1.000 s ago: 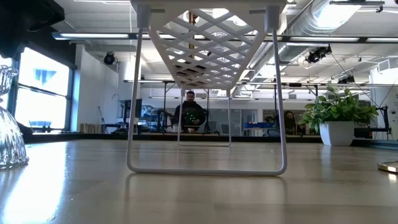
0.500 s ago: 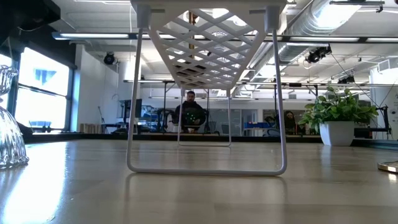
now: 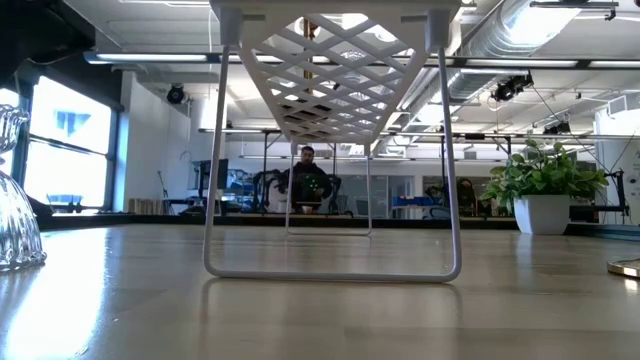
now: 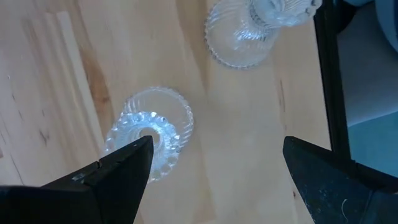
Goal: Pick & Place candle stick holders
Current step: Put the top transparent candle holder on the shelf aligned with the other transparent candle holder
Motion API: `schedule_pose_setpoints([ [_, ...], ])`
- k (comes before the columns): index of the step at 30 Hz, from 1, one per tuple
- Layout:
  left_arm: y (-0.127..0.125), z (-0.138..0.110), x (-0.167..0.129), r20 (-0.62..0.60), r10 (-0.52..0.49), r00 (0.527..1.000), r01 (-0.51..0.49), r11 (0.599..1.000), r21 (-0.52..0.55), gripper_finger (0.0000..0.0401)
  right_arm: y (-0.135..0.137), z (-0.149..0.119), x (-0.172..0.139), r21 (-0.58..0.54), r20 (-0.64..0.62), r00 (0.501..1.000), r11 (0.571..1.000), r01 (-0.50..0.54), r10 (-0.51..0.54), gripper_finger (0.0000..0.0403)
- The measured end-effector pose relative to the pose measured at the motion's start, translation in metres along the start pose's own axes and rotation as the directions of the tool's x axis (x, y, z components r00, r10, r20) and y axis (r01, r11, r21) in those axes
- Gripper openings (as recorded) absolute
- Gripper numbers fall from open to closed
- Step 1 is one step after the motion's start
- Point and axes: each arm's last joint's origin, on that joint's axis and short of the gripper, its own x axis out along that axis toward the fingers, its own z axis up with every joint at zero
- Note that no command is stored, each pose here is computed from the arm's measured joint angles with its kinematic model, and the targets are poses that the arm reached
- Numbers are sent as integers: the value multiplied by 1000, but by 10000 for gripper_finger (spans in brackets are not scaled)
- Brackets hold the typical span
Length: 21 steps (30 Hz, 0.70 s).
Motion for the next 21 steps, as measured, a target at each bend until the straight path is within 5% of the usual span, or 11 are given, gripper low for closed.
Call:
schedule_pose_setpoints([
  [21,1,3,24,-17,124,992,-124,992,10,347,0,0,0,1,1,1000,1000,0,0,257],
])
